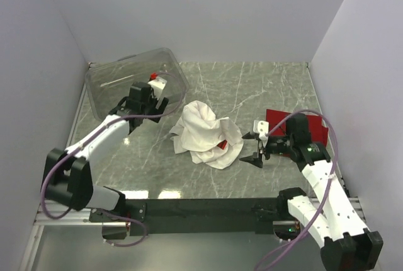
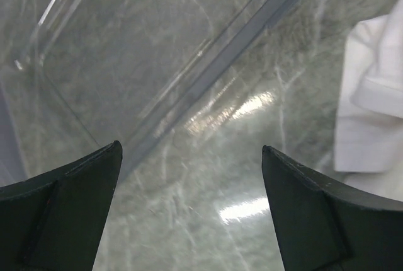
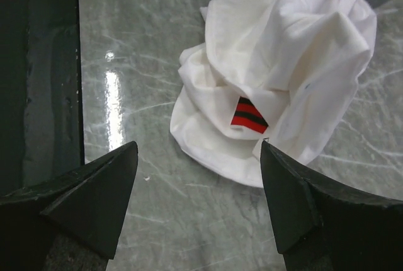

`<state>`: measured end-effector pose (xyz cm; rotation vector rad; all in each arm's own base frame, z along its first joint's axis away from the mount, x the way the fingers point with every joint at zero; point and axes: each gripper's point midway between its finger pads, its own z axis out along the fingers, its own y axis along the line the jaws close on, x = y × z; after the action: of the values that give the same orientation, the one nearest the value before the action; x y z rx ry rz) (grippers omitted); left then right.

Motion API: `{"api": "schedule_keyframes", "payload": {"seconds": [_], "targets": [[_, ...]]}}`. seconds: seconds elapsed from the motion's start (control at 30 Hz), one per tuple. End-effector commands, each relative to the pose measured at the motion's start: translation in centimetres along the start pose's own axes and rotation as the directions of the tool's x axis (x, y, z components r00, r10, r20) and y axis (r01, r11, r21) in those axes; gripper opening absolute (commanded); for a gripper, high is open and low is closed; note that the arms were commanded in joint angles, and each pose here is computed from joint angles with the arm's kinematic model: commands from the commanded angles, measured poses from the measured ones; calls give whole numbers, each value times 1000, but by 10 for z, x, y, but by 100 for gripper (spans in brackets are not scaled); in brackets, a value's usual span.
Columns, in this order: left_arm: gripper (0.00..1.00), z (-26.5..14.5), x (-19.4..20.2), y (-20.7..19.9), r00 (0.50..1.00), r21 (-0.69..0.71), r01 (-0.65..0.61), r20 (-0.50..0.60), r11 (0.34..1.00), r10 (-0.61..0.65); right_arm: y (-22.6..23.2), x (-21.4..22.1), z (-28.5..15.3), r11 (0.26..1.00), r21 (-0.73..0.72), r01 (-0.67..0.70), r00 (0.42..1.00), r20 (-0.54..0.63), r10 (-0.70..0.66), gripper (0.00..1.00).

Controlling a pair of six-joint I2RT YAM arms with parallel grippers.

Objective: Fold and stack the t-shirts
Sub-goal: Flatten the tshirt out

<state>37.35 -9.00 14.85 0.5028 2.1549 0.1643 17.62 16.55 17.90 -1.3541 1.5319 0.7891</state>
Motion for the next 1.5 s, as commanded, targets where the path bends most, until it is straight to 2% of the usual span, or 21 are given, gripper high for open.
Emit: {"api": "schedule_keyframes", "payload": {"seconds": [0.0, 0.2, 0.33, 0.53, 0.6, 0.63, 0.67, 0.73, 0.8, 0.9, 0.93, 0.97, 1.1, 1.13, 1.2, 1.33, 1.37, 1.47], "targets": [[97, 12, -29, 14, 980, -28, -192, 42, 981, 193, -5, -23, -1, 995, -48, 85, 993, 81, -81, 85], [92, 45, -18, 14, 969, 67, -244, -33, 968, 246, -6, -6, -1, 995, -90, 36, 999, -4, -37, 85], [90, 64, -8, 21, 958, 66, -274, -72, 959, 279, -5, -9, -2, 995, -71, 64, 998, 9, -64, 85], [77, 85, 13, 25, 944, 107, -277, -153, 955, 291, -3, -16, -5, 994, -56, 91, 996, 26, -90, 85], [66, 87, 15, 22, 951, 118, -256, -147, 959, 272, -2, -16, -6, 994, -57, 95, 995, 24, -94, 85], [47, 87, 18, 21, 952, 120, -248, -153, 961, 264, -2, -16, -6, 994, -58, 92, 996, 24, -91, 85], [37, 87, 19, 19, 959, 125, -223, -152, 967, 241, -2, -16, -6, 994, -57, 92, 996, 22, -91, 85], [27, 86, 27, 15, 965, 125, -189, -160, 974, 208, -2, -16, -6, 993, -57, 100, 995, 22, -99, 85], [26, 80, 24, 17, 974, 105, -161, -143, 981, 175, -1, -17, -7, 993, -59, 101, 995, 25, -100, 85], [17, 71, 22, 16, 988, 74, -91, -117, 993, 99, 0, -17, -7, 993, -58, 106, 994, 25, -105, 85], [6, 69, 25, 16, 992, 56, -40, -119, 998, 47, -1, -18, -7, 993, -56, 107, 994, 25, -106, 85], [1, 65, 16, 21, 996, 20, -7, -89, 1000, 9, -1, -18, -7, 993, -56, 106, 994, 26, -105, 85], [1, 64, 21, 49, 978, -174, 160, -107, 972, -180, 0, -18, -8, 993, -55, 104, 994, 28, -103, 85], [1, 65, 11, 55, 969, -192, 208, -90, 959, -228, 0, -19, -8, 993, -53, 106, 994, 30, -105, 85], [1, 77, 27, 60, 950, -203, 224, -170, 953, -260, -1, -18, -8, 993, -51, 103, 994, 28, -101, 85], [1, 96, 17, 89, 906, -311, 330, -160, 891, -391, -2, -17, -8, 994, -51, 94, 995, 28, -93, 85], [1, 106, 26, 94, 893, -330, 336, -187, 882, -410, -2, -18, -8, 994, -47, 96, 995, 29, -95, 85], [1, 123, 18, 105, 887, -347, 342, -187, 874, -421, -3, -17, -8, 995, -46, 89, 996, 27, -88, 85]]}}
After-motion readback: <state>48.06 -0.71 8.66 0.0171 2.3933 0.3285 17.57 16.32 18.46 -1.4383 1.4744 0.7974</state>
